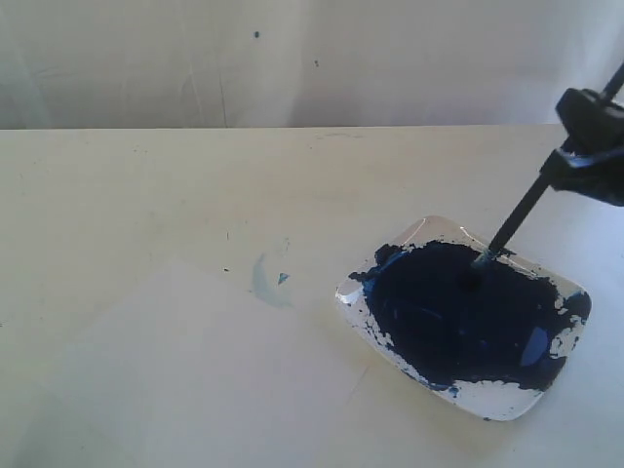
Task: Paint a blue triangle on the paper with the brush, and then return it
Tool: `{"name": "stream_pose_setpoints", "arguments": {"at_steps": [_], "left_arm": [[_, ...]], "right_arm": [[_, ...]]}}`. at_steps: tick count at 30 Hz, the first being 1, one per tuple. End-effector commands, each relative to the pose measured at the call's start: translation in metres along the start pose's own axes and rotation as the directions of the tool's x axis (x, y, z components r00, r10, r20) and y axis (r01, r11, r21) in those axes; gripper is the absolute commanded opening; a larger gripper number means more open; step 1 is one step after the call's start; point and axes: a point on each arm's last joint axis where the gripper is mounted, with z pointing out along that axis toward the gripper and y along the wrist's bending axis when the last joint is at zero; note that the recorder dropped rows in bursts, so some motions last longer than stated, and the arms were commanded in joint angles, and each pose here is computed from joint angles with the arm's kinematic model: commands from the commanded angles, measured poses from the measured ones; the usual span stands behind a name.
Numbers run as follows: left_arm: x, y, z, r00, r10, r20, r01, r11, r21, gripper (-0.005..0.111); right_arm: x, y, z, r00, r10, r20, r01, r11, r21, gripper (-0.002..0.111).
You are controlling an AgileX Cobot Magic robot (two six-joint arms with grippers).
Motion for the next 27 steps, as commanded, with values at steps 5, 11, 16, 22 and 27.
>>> {"name": "stream_pose_setpoints", "arguments": {"at_steps": [5, 11, 16, 22, 27], "left_arm": [[0.0003, -0.0002, -0.0002, 1.000, 0.006, 0.003, -0.006, 1.000, 0.004, 0.000], [0.0003, -0.0002, -0.0002, 1.000, 0.006, 0.003, -0.006, 1.000, 0.004, 0.000], [0.0003, -0.0002, -0.0002, 1.000, 0.006, 0.003, -0.006, 1.000, 0.004, 0.000], [0.0003, -0.0002, -0.0002, 1.000, 0.006, 0.003, -0.006, 1.000, 0.004, 0.000], [0.0003, -0.0002, -0.0002, 1.000, 0.006, 0.003, -0.006, 1.000, 0.004, 0.000]], "right_arm": [[0.0041, 0.0127, -0.0021, 0.986, -0.162, -0.033, 0.155, 0.975, -0.159, 0.000], [0.0076, 0.0112, -0.0021, 0.982, -0.173, -0.071, 0.161, 0.976, -0.149, 0.000], [0.0076, 0.0110, -0.0021, 0.983, -0.171, -0.072, 0.160, 0.976, -0.147, 0.000], [0.0076, 0.0110, -0.0021, 0.983, -0.171, -0.072, 0.160, 0.976, -0.147, 0.000], [0.0111, 0.0084, -0.0022, 0.978, -0.174, -0.115, 0.159, 0.979, -0.125, 0.000]]}}
